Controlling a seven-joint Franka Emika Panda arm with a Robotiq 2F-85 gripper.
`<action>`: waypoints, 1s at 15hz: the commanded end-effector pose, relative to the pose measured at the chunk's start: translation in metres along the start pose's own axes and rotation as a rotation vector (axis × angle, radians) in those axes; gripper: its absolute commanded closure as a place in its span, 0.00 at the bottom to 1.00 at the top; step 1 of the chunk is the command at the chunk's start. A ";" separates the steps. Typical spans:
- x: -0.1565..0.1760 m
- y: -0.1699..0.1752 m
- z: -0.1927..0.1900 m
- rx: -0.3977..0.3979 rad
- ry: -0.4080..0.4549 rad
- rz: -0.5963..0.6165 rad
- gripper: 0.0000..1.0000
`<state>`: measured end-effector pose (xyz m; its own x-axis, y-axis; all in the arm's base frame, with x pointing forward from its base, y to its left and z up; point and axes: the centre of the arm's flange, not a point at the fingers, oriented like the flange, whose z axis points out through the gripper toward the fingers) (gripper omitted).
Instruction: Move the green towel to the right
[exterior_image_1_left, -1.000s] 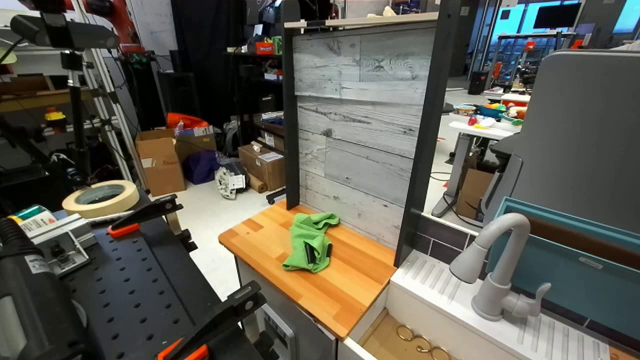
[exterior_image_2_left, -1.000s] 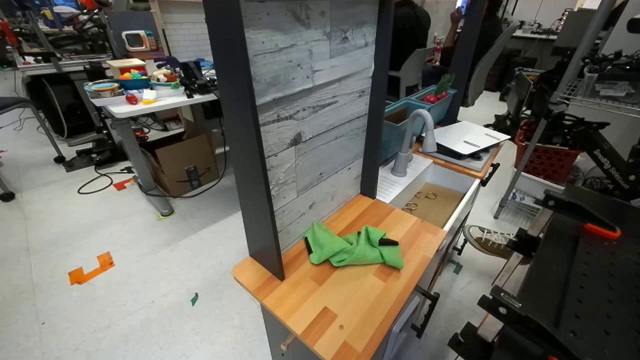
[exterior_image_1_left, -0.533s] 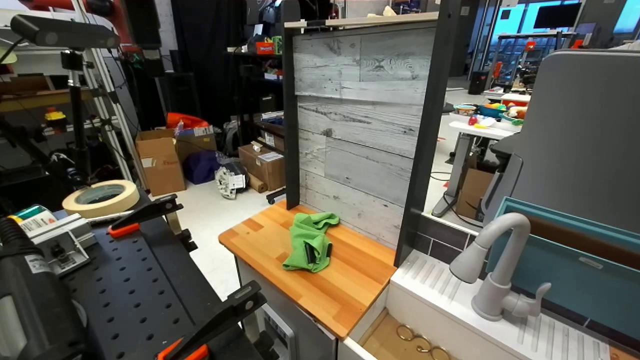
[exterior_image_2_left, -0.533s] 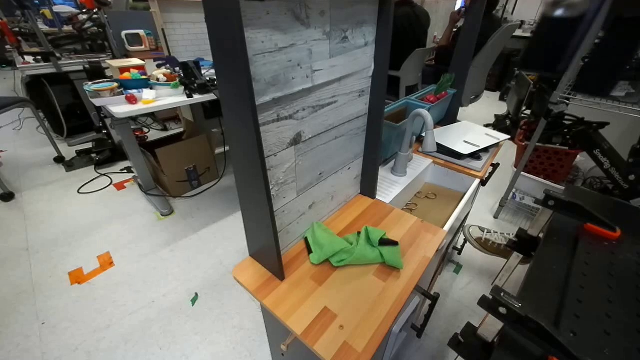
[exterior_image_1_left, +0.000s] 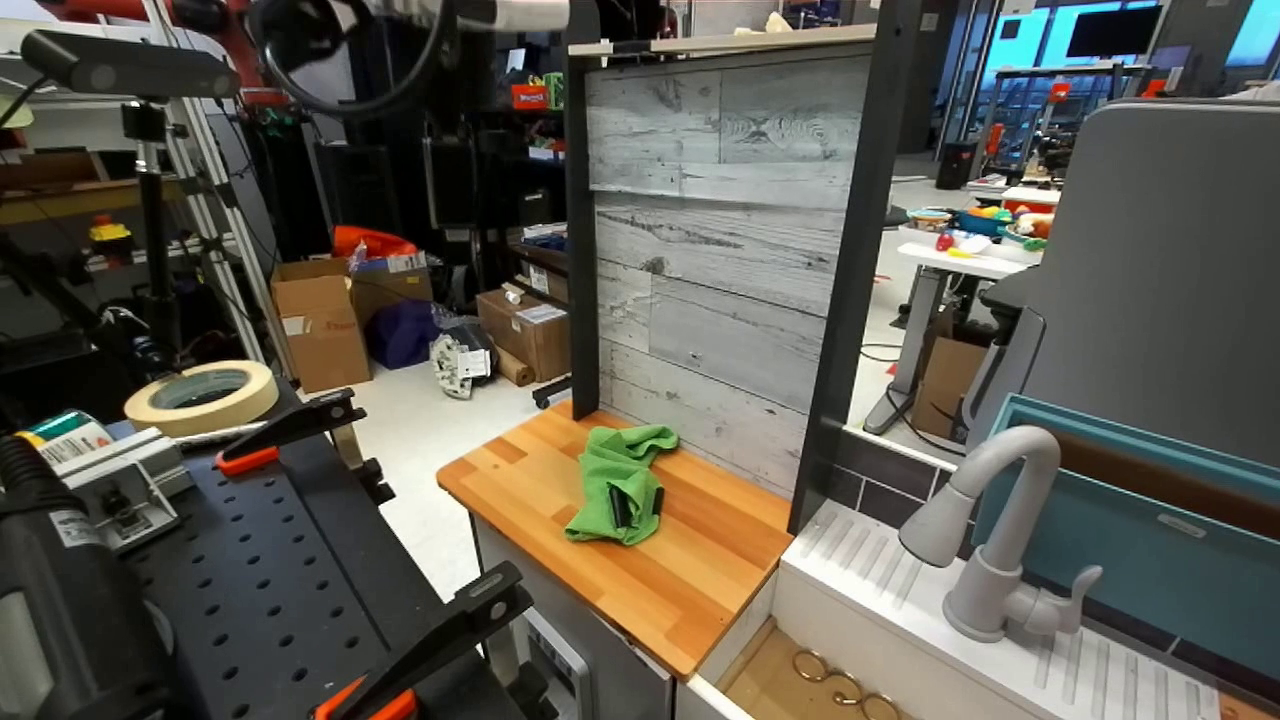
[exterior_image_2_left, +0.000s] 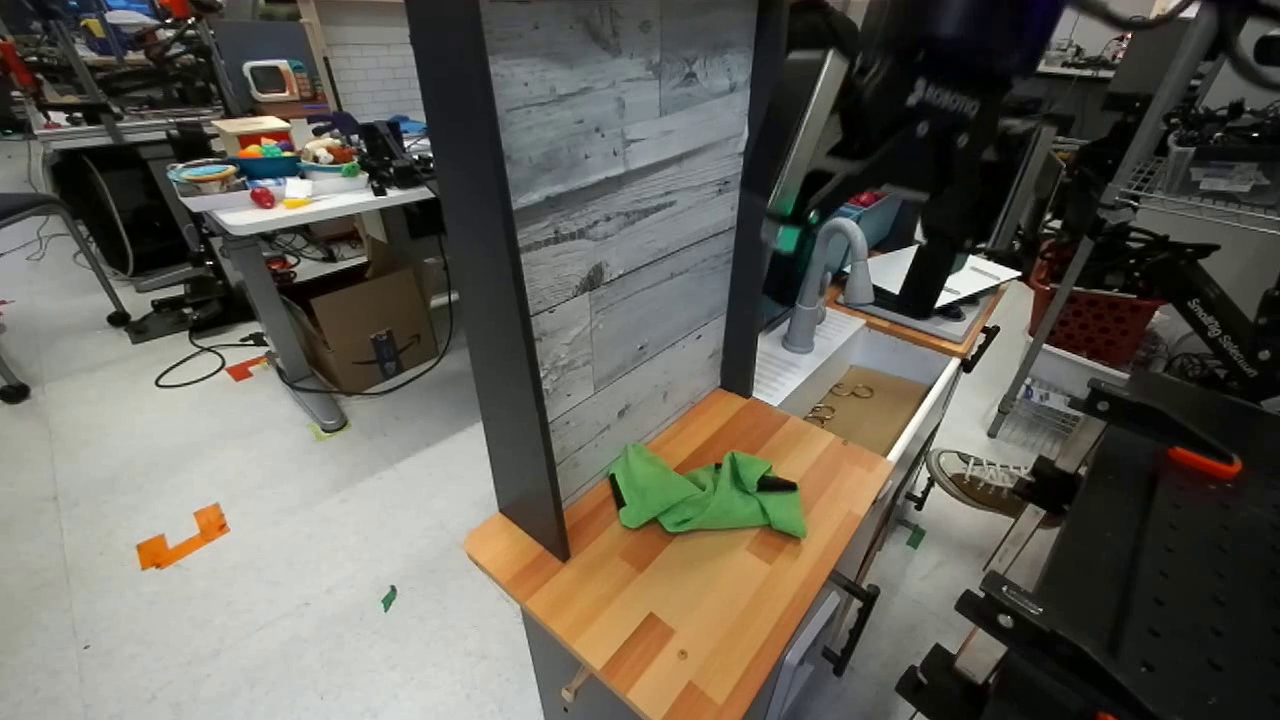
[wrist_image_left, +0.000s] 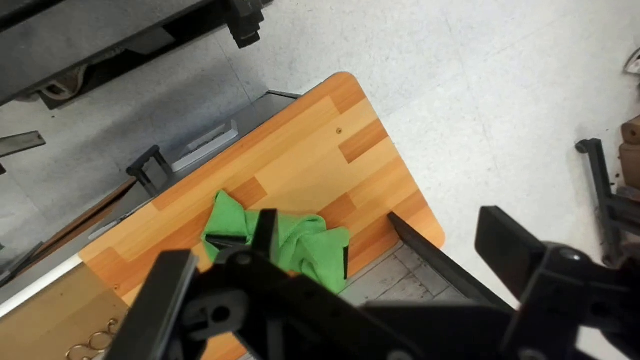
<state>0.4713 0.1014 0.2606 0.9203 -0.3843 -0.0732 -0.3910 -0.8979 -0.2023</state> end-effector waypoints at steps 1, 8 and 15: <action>0.038 -0.009 0.057 -0.035 0.004 0.052 0.00; 0.083 0.022 0.152 -0.073 0.012 0.134 0.00; 0.126 0.025 0.205 -0.063 0.035 0.217 0.00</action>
<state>0.5539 0.0725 0.0708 0.8397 -0.5345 -0.0962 -0.5426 -0.8328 -0.1093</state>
